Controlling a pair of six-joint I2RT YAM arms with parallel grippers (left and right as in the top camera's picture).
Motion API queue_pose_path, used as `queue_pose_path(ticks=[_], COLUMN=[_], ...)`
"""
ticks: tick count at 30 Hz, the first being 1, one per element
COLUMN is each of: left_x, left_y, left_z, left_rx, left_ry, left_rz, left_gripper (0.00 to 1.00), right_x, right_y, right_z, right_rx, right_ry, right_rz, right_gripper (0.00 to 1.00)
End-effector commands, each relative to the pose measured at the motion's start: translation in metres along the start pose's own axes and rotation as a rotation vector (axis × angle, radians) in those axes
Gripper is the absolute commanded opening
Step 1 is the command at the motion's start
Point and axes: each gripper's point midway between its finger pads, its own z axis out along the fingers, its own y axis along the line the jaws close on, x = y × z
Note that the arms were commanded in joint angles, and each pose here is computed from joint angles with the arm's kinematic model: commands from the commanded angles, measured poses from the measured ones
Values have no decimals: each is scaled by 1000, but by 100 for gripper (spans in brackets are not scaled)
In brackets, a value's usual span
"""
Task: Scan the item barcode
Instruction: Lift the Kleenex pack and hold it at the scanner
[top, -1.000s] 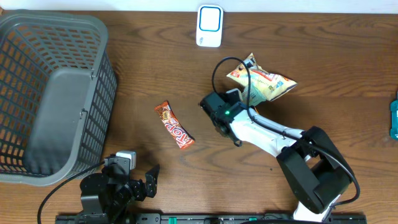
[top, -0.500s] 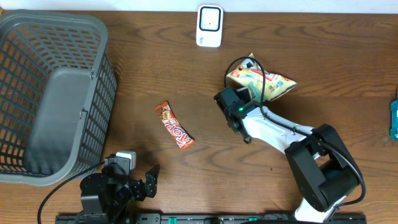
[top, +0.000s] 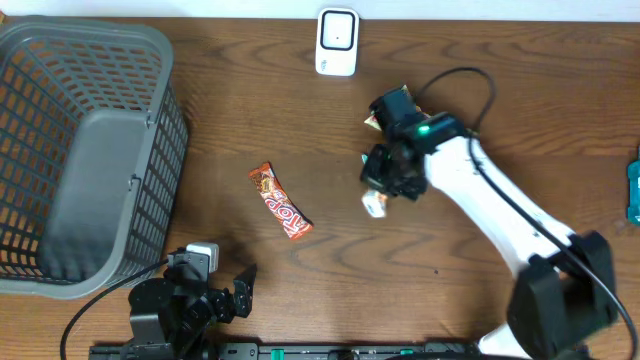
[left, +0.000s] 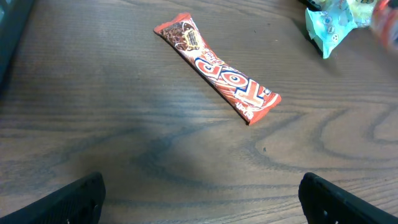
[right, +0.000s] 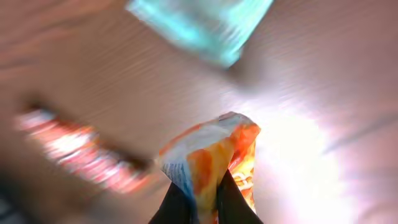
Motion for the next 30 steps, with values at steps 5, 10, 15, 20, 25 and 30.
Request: queue_pose_path(ticks=[5, 10, 15, 20, 25, 30], left_x=[0, 0, 0, 0, 0, 0], left_y=[1, 1, 1, 1, 1, 1], left_z=[0, 0, 0, 0, 0, 0], left_rx=[-7, -7, -7, -7, -7, -7], left_ry=[2, 2, 2, 2, 2, 2], left_rz=[8, 8, 8, 8, 8, 7], left_gripper=[99, 99, 99, 99, 99, 99], right_x=[60, 63, 43, 21, 4, -18], right_y=[41, 51, 72, 94, 83, 71], right_z=[-31, -36, -37, -46, -44, -46], right_rx=[-167, -133, -215, -348, -341, -362], right_ry=[422, 514, 541, 642, 726, 759], right_rz=[542, 860, 989, 947, 1017, 1077], right_gripper=[2, 1, 2, 1, 1, 1])
